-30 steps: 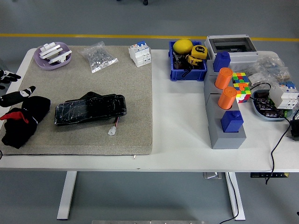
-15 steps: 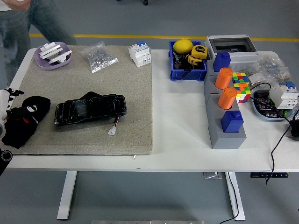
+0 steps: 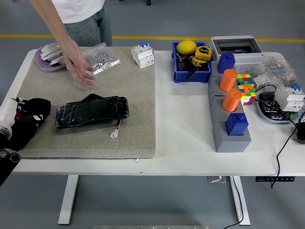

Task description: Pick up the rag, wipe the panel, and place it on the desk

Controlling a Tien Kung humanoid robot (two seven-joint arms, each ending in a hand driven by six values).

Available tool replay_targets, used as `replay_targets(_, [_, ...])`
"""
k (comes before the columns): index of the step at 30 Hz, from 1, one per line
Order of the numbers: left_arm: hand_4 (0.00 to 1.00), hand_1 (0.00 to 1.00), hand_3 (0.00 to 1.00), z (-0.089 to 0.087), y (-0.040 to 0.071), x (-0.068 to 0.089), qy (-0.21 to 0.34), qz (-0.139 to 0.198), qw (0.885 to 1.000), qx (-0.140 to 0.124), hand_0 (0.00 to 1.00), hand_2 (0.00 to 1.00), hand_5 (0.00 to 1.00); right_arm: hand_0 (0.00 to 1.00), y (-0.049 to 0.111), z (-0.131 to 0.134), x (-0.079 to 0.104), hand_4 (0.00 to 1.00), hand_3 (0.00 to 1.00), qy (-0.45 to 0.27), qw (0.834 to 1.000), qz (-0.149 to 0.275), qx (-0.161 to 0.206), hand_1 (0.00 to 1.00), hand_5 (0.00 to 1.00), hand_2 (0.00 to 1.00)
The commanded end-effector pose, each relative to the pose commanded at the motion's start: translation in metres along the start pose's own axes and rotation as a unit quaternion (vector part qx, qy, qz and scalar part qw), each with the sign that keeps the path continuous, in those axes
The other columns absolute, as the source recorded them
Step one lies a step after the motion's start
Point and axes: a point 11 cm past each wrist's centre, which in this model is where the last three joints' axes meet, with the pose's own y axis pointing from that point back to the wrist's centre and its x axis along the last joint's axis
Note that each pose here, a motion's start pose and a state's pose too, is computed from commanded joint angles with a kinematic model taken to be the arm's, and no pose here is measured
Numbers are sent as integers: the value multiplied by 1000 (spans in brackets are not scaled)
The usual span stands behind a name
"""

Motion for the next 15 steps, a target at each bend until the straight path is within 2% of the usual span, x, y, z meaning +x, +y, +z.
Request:
replay_targets(4, [929, 699, 695, -4, -4, -1, 1, 1, 1000, 10, 479, 782, 394, 710, 0, -1, 0, 998, 617, -1, 1000, 0, 1, 496, 550, 631])
replay_targets(5, [840, 583, 616, -4, -4, -1, 2, 1, 1000, 10, 398, 770, 259, 710, 0, 0, 0, 998, 616, -1, 1000, 0, 1, 495, 548, 631])
replay_targets(10, [840, 583, 616, -6, -4, -2, 5, 6, 1000, 11, 398, 770, 259, 710, 0, 1, 1, 998, 616, 0, 1000, 1, 0, 495, 548, 631])
replay_targets(11, [773, 432, 583, -6, -4, -2, 2, 8, 1000, 11, 358, 733, 173, 710, 0, 1, 1, 998, 616, 0, 1000, 1, 0, 495, 546, 631])
replay_targets(15, [773, 432, 583, -6, -3, -2, -5, 17, 1000, 8, 358, 733, 173, 710, 0, 0, 3, 998, 616, -2, 1000, 4, 4, 495, 546, 631])
